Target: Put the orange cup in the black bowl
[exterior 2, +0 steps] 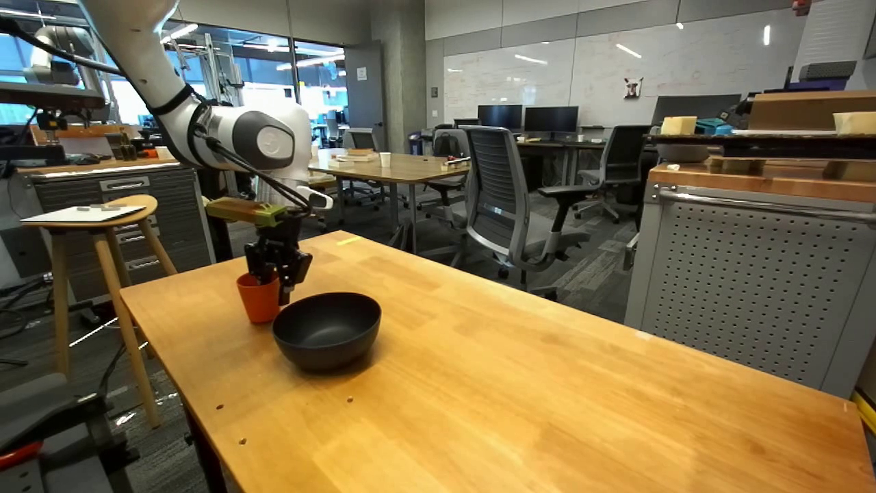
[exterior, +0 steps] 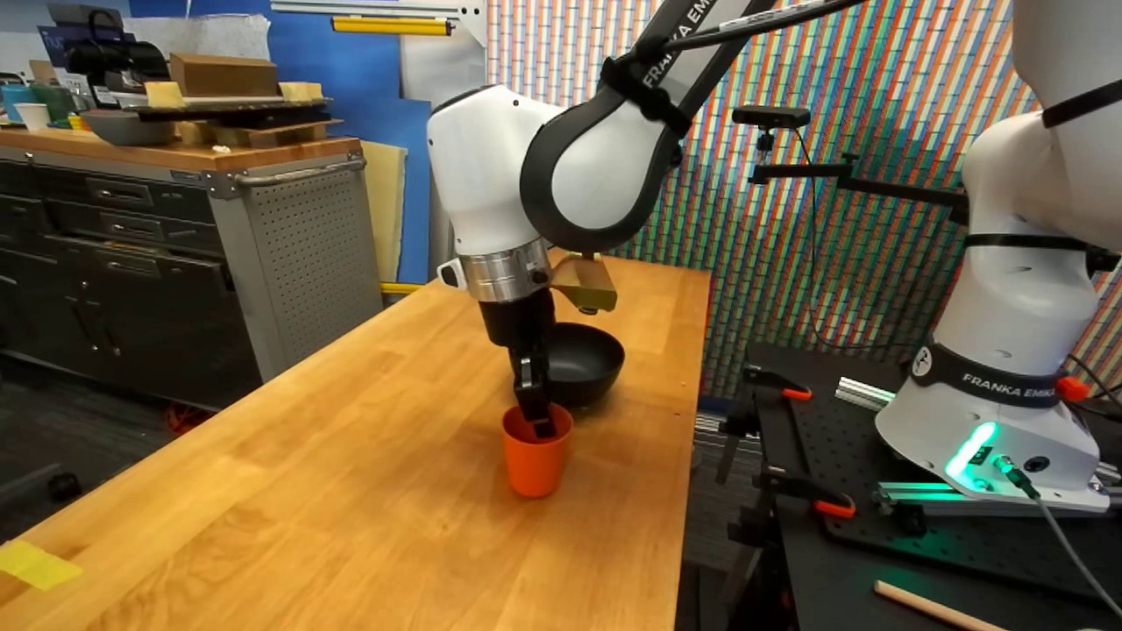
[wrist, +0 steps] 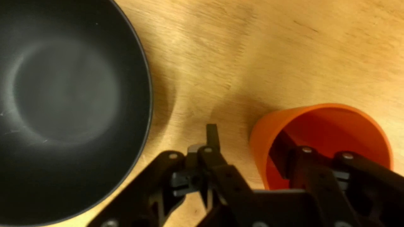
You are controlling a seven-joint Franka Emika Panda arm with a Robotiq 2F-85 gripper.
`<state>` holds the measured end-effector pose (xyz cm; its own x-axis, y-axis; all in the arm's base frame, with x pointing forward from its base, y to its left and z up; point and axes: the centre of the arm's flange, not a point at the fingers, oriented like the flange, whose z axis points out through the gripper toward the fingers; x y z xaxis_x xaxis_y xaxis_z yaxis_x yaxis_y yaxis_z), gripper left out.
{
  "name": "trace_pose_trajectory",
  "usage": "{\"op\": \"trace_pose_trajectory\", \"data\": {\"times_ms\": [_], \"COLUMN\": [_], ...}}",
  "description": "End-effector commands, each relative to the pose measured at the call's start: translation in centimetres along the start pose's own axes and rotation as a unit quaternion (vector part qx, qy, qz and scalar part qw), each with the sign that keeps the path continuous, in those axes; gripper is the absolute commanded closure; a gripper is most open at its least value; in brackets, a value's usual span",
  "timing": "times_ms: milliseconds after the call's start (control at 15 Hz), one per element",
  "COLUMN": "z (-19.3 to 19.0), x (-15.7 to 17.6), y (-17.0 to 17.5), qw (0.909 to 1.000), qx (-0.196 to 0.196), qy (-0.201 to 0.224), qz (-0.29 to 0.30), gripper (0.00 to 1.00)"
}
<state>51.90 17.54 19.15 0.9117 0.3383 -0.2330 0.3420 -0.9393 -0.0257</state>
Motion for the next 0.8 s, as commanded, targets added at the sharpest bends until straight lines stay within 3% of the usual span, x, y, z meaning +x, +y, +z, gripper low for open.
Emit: {"op": "trace_pose_trajectory", "data": {"times_ms": [0,67,267,533,733], "z": [-0.3,-0.4,-1.4,-5.9,-11.1], "x": [1.1,1.1,0.7,-0.7,-2.4], "y": [0.5,0.6,1.3,4.1,9.1], "qw": [0.9997,0.9997,0.9997,0.9974,0.9881], "qx": [0.022,0.025,0.022,-0.015,-0.049], "qy": [-0.005,-0.006,0.000,0.049,0.097], "qz": [-0.003,-0.001,0.011,0.050,0.109], "gripper": [0.85,0.94,0.99,0.95,0.95]}}
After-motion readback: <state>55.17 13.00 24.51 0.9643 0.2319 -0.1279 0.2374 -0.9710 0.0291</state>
